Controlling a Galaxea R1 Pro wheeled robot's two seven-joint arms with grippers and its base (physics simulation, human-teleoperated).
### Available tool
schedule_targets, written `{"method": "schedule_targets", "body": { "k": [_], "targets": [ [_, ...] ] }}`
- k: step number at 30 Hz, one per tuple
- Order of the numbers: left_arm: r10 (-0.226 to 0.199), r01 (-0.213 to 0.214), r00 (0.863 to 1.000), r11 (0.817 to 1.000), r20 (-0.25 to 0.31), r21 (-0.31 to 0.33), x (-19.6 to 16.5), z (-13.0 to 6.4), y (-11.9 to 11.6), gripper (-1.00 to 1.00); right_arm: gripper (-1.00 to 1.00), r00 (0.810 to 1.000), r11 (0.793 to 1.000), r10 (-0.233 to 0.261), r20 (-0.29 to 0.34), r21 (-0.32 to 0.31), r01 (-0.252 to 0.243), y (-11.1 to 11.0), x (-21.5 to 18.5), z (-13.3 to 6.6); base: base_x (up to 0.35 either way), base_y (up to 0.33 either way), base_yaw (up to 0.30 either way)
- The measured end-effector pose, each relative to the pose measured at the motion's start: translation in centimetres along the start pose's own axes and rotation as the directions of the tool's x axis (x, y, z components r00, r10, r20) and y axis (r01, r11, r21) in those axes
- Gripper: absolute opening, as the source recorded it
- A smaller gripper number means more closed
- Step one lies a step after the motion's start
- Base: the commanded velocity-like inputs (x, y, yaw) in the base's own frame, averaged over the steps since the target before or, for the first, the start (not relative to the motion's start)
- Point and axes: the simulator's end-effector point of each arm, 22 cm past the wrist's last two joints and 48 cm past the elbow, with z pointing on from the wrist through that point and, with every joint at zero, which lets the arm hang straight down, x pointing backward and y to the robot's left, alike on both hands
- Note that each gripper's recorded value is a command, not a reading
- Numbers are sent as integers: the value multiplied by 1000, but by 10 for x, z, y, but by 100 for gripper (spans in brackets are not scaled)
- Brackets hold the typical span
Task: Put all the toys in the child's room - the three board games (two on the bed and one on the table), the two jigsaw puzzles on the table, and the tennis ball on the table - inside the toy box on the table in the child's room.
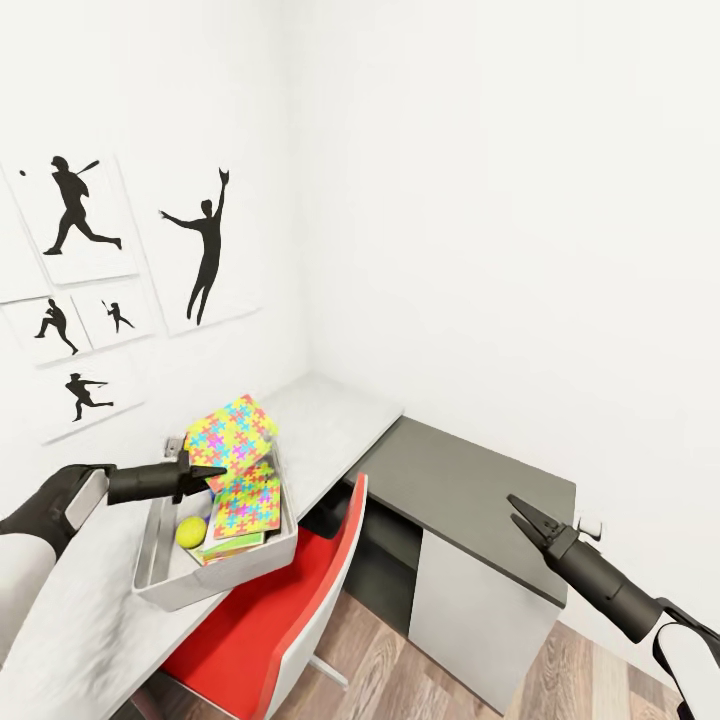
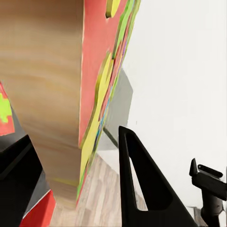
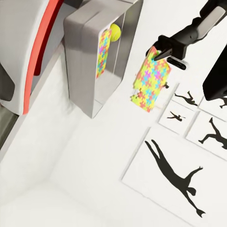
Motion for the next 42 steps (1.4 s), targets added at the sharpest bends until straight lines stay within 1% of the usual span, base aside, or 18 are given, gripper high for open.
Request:
{"method": "schedule_targets", "body": {
  "k": [3,5,10,12,13,15,16,18,19,23,25,26,27,29,32,35,38,42],
  "targets": [
    [-17,20,999,997,39,-72,-7,2,16,-100,100,1000,1000,0,0,4,0,-1,0,0,0,0,0],
    [-35,42,997,994,69,-102,-11,8,22,-100,100,1000,1000,0,0,6,0,-1,0,0,0,0,0],
    [-81,102,988,982,130,-162,-18,15,37,-100,100,1000,1000,0,-1,8,0,-2,0,0,0,0,0],
    [-99,124,984,977,147,-172,-19,19,41,-100,100,1000,1000,0,-1,9,0,-2,0,0,0,0,0],
    [-112,137,982,975,151,-174,-17,25,41,-100,100,1000,1000,0,-1,9,0,-2,0,0,0,0,0],
    [-118,147,981,971,155,-189,-14,33,43,-100,100,1000,1000,-1,0,10,1,-2,0,0,0,0,0],
    [-106,141,980,968,171,-209,-17,34,48,-100,100,1000,1000,-1,0,9,1,-2,0,0,0,0,0],
    [-98,145,974,962,206,-231,-23,31,54,-100,100,1000,1000,0,0,9,0,-2,0,0,0,0,0],
    [-101,154,970,959,221,-237,-25,30,57,-100,100,1000,1000,-1,0,10,1,-3,0,0,0,0,0],
    [-148,224,948,939,282,-262,-28,33,69,-100,100,1000,1000,0,0,9,0,-2,0,0,0,0,0],
    [-158,247,935,932,318,-265,-32,33,73,-100,100,1000,1000,0,0,8,0,-2,0,0,0,0,0],
    [-169,267,924,927,342,-263,-35,30,76,-100,100,1000,1000,0,0,7,0,-2,0,0,0,0,0],
    [-178,281,917,924,355,-260,-37,28,78,-100,100,1000,1000,0,0,6,0,-2,0,0,0,0,0],
    [-196,304,909,917,369,-260,-36,30,80,-100,100,1000,1000,0,1,5,0,-2,-1,-1,0,0,0],
    [-204,311,907,914,369,-259,-34,33,81,-100,100,1000,1000,0,1,4,0,-1,-1,-1,0,0,0],
    [-215,317,907,915,363,-249,-30,41,78,-100,100,1000,1000,0,2,4,0,-1,-1,-1,0,0,0],
    [-231,329,903,915,363,-234,-27,47,75,-100,100,1000,1000,0,2,3,0,-1,-1,-1,0,0,0],
    [-246,341,898,914,366,-221,-26,50,74,-100,100,1000,1000,-1,2,4,1,-1,-1,-1,0,0,0]
  ]
}}
